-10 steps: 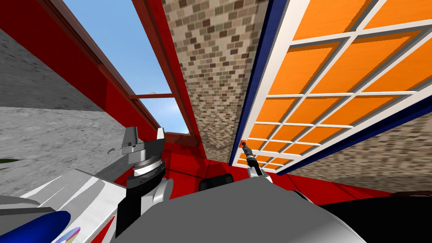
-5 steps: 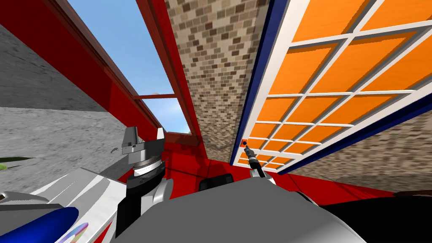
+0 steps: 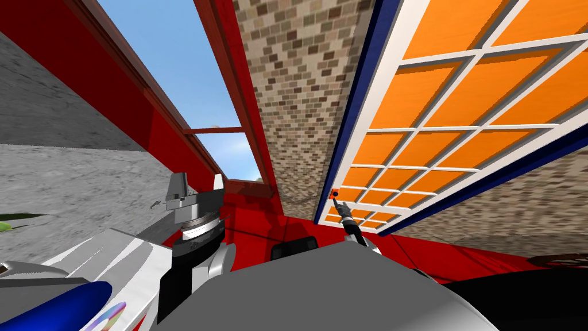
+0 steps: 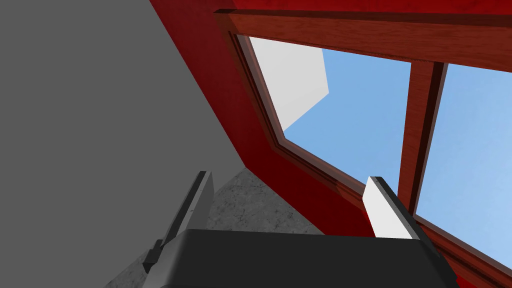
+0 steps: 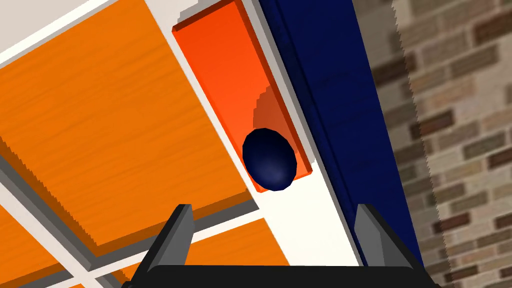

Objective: Pull the door open

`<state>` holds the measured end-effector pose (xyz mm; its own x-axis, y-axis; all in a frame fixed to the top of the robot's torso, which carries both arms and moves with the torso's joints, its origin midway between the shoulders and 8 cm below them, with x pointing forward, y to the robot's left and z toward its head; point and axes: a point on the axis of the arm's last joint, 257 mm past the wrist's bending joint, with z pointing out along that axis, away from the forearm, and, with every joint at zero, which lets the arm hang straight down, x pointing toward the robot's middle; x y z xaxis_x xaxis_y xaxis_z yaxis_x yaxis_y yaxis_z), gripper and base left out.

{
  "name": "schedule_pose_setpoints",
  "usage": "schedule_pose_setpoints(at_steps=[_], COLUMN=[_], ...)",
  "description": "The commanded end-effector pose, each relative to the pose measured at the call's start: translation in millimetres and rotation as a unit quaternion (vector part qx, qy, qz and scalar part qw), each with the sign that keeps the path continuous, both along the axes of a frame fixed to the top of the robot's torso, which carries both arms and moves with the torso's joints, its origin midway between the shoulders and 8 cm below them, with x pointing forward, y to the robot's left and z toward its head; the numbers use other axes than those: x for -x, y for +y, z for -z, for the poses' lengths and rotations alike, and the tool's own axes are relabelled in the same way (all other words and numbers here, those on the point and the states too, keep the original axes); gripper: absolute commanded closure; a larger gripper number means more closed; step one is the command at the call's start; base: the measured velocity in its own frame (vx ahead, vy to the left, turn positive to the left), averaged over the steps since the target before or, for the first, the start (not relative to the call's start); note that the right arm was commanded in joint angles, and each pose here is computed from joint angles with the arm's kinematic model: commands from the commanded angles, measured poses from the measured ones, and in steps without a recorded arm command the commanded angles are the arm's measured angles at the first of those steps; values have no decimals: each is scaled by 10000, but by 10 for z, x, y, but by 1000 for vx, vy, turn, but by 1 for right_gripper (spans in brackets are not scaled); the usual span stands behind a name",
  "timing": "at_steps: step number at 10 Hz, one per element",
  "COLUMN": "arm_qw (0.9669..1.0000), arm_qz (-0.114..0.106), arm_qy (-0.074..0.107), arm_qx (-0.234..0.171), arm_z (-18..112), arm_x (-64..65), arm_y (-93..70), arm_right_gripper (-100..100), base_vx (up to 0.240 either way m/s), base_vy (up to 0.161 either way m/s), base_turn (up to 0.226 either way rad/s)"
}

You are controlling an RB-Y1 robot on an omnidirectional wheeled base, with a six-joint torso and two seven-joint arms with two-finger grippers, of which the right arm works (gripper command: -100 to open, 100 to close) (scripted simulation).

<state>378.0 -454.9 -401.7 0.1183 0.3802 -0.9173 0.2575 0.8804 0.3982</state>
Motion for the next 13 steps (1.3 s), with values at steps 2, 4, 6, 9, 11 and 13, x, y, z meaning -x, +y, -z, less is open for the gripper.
schedule_pose_setpoints(at_steps=[2,4,6,9,11,13], arm_qw=[9991,9975,9931,9845,9796,9810], arm_qz=[4,5,2,-9,-19,5], arm_qy=[115,196,335,512,593,573], arm_qx=[415,680,1121,1675,1922,1854], arm_z=[-8,-8,-8,-12,-16,-14], arm_x=[113,185,323,495,585,537], arm_y=[-86,-137,-231,-341,-397,-387], arm_right_gripper=[-100,-100,-100,-100,-100,-100], base_vx=[-16,-2,-9,-9,-8,40], base_vy=[59,42,59,79,62,12], base_turn=[-20,-7,-18,-20,-14,9])
